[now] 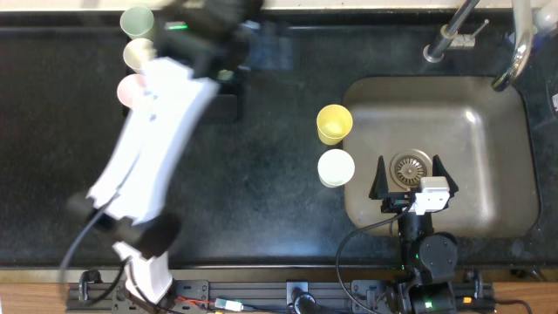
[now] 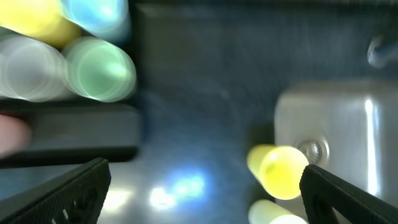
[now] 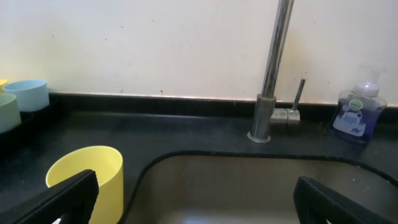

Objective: Store Cups

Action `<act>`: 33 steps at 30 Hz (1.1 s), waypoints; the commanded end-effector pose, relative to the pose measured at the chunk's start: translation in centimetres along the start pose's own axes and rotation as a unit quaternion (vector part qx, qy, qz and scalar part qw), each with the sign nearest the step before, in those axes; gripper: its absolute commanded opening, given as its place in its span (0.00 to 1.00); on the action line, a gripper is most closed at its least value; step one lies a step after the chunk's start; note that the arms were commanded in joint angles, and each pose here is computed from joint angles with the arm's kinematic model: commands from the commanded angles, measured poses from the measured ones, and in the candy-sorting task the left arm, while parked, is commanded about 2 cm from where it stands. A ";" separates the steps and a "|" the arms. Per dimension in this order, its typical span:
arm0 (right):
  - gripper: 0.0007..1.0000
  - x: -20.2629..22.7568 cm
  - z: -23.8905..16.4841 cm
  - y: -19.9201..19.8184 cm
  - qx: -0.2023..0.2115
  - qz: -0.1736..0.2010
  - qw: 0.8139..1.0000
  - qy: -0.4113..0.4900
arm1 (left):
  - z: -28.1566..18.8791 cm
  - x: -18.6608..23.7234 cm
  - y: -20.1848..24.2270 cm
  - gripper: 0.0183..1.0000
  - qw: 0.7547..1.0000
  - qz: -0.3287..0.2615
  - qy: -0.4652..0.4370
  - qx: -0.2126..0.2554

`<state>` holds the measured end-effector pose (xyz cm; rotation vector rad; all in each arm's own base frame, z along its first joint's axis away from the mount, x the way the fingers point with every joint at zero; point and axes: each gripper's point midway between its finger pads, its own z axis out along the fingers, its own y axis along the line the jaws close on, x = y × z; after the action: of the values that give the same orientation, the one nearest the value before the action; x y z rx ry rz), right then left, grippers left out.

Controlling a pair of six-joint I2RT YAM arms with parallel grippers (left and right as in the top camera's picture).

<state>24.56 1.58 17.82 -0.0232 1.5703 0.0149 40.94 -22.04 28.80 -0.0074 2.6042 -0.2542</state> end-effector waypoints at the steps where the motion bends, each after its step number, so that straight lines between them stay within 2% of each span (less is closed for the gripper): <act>1: 1.00 0.3 0.0 0.0 -0.001 0.000 1.000 -0.001 | 6.8 6.3 -6.2 1.00 0.995 -0.024 0.097 -0.005; 4: 1.00 0.3 0.0 0.0 -0.001 0.000 1.000 -0.001 | 10.1 9.5 -8.3 1.00 0.989 -0.020 0.145 -0.007; 8: 1.00 0.3 0.0 0.0 -0.001 0.000 1.000 -0.001 | 12.1 10.3 -8.4 1.00 0.988 -0.014 0.154 -0.020; 27: 1.00 0.3 0.0 0.0 -0.001 0.000 1.000 -0.001 | 15.5 13.3 -7.5 1.00 0.976 -0.024 0.209 -0.054; 30: 1.00 0.3 0.0 0.0 -0.001 0.000 1.000 -0.001 | 16.1 14.0 -7.5 0.94 0.973 -0.024 0.221 -0.055; 33: 1.00 0.3 0.0 0.0 -0.001 0.000 1.000 -0.001 | 16.8 14.7 -7.7 0.81 0.970 -0.026 0.235 -0.050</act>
<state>24.56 1.58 17.80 -0.0230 1.5711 0.0151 36.65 -32.76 9.56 -0.0435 3.0550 -0.1236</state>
